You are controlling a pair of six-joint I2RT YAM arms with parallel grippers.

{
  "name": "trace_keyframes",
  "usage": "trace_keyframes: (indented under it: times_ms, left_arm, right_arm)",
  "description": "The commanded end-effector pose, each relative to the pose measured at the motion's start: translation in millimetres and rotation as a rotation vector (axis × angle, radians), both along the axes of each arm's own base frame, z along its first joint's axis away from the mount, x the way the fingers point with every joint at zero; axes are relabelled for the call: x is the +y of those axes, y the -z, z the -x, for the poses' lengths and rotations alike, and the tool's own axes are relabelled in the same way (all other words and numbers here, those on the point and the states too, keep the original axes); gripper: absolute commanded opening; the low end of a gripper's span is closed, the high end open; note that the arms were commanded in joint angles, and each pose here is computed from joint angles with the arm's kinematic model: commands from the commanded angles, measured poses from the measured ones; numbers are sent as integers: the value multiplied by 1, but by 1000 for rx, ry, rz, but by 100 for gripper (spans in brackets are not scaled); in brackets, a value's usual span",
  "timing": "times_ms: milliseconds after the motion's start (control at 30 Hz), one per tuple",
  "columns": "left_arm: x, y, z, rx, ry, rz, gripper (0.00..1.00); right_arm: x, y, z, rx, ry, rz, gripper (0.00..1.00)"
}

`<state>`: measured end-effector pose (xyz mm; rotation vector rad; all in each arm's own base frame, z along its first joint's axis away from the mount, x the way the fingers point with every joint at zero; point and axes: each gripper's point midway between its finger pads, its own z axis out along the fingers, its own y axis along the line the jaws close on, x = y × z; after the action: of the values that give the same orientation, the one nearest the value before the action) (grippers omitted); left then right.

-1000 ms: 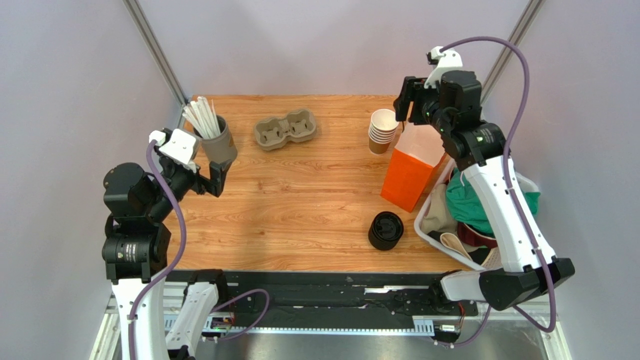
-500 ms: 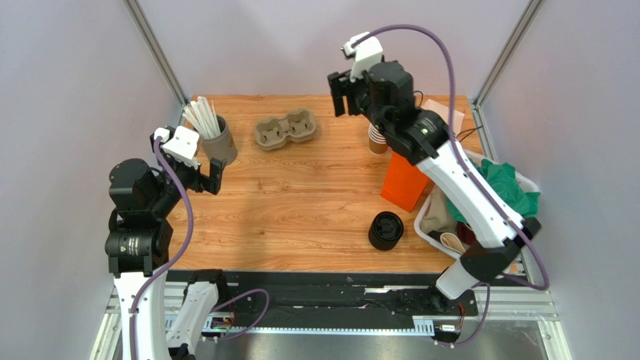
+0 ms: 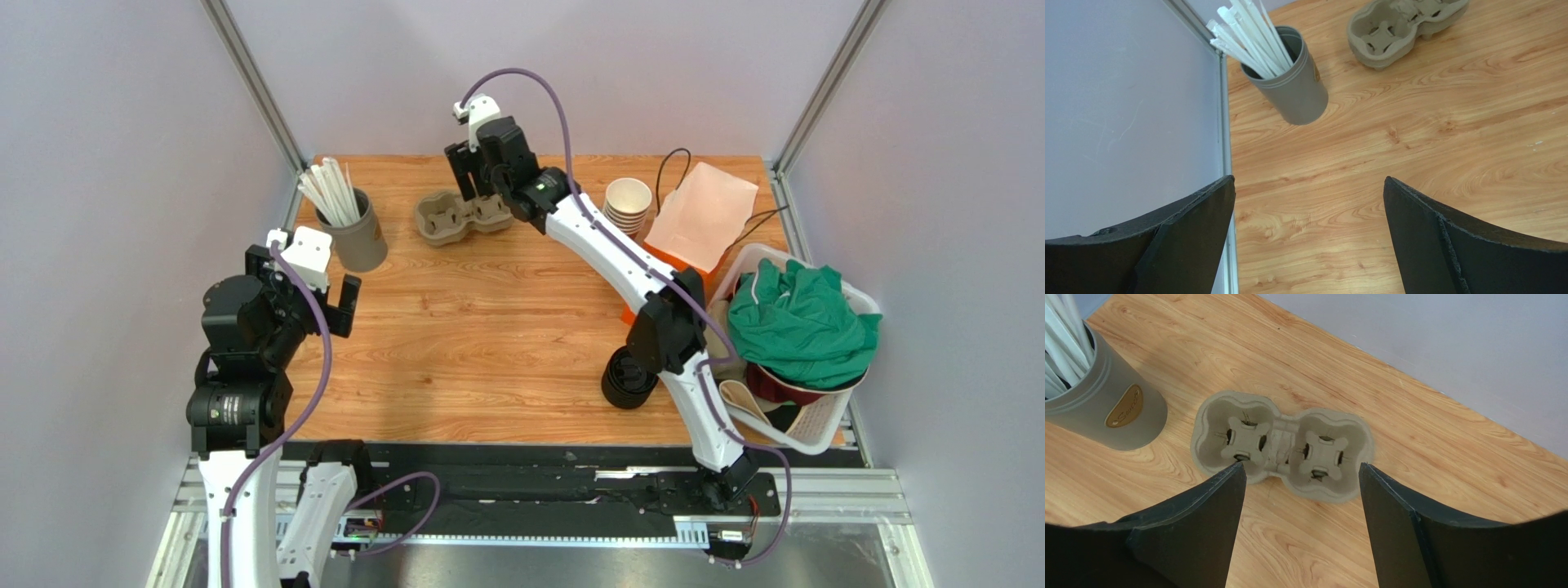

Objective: Pack the takeout coffee

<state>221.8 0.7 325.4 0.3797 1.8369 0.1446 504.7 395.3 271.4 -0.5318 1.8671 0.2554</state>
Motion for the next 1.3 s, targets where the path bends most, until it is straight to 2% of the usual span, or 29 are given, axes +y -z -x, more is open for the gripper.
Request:
trace_keyframes:
  times_ms: [0, 233, 500, 700, 1000, 1267]
  left_arm:
    - [16, 6, -2, 17, -80, -29, 99]
    - [26, 13, -11, 37, -119, 16, 99]
    - [24, 19, -9, 59, -110, 44, 99]
    - [24, 24, -10, 68, -108, 47, 99]
    - [22, 29, -11, 77, -95, 53, 99]
    - [22, 32, -13, 88, -93, 55, 99]
  right_arm:
    - [32, -22, -20, -85, -22, -169, 73]
    - [54, 51, -39, 5, -2, -214, 68]
    - [70, 119, -44, 93, -20, -186, 68]
    - [64, 137, -50, 87, 12, -142, 68]
    - [63, 138, -60, 23, 19, -112, 68]
    - [67, 138, -67, -10, 20, -121, 63]
